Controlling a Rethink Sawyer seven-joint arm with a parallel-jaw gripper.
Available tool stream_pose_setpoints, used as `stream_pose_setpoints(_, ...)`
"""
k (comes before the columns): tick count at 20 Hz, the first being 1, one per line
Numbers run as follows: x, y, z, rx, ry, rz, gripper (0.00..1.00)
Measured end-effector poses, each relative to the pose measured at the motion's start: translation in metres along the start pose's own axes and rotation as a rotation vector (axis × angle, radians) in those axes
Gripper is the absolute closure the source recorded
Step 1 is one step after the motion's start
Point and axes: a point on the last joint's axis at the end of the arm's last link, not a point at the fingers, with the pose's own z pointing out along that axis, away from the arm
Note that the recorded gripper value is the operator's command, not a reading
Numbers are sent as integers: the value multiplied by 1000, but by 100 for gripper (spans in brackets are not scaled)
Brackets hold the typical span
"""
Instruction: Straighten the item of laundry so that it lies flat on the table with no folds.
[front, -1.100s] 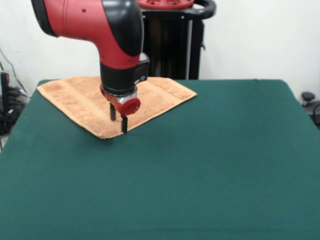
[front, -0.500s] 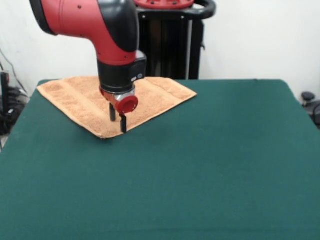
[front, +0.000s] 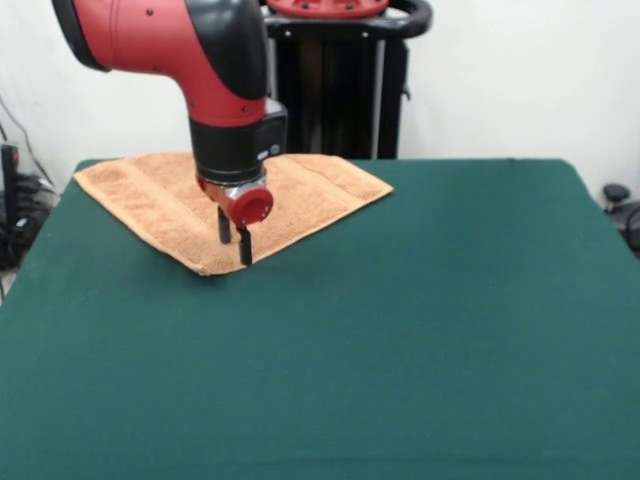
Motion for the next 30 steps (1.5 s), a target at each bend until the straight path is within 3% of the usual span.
stream_pose_setpoints(9, 2, 0, 0, 0, -11, -19, 0)
stream_pose_setpoints(10, 3, 0, 0, -2, -31, -34, 100)
stream_pose_setpoints(30, 5, 1, 0, -16, -69, -60, 100)
